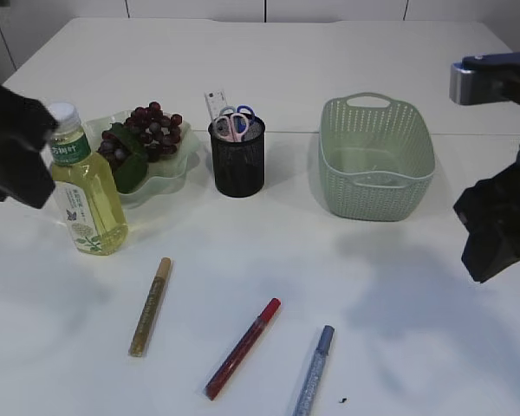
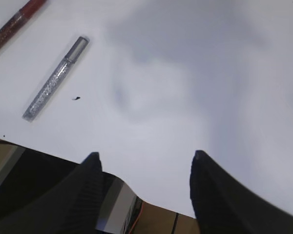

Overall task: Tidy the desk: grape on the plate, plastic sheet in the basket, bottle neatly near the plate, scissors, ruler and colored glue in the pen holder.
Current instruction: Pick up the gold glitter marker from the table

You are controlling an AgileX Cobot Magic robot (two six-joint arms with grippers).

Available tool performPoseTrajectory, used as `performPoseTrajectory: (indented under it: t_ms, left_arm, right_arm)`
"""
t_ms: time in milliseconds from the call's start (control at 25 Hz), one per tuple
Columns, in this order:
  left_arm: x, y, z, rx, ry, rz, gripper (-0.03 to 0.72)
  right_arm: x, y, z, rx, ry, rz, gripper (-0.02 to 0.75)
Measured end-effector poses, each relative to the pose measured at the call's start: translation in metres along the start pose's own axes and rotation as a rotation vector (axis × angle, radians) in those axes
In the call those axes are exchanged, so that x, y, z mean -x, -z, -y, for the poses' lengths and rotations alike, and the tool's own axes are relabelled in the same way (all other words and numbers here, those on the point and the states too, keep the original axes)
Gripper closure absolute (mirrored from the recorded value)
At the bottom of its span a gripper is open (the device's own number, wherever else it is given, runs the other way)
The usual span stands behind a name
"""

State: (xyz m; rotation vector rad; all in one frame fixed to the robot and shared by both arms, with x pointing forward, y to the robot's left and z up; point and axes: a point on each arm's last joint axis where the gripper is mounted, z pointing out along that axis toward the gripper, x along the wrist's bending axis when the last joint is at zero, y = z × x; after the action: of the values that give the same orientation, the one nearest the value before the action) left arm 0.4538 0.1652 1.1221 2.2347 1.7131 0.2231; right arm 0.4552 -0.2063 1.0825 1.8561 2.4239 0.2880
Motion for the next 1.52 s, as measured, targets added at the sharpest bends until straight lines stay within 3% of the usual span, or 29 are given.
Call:
performPoseTrajectory:
  t_ms: [320,720,1160,1520]
  left_arm:
    - [0.022,-0.072,-0.046,-0.158,0.043,-0.01,0.432]
    - [0.031,-0.161,-0.056,-0.322,0.108,-0.063,0.432]
    - [-0.001,-0.196,-0.063,-0.351,0.186,-0.134,0.429]
    - [0.0,-0.208,-0.065,-0.334,0.186,-0.124,0.377]
  right_arm:
    - [-0.007,-0.003,0.002,-0.018,0.027,-0.08,0.289]
    - [-0.008,-0.003,0.002,-0.016,0.05,-0.086,0.289]
    - [-0.008,-0.002,0.002,-0.016,0.051,-0.094,0.289]
    - [-0.008,-0.002,0.002,-0.014,0.053,-0.095,0.289]
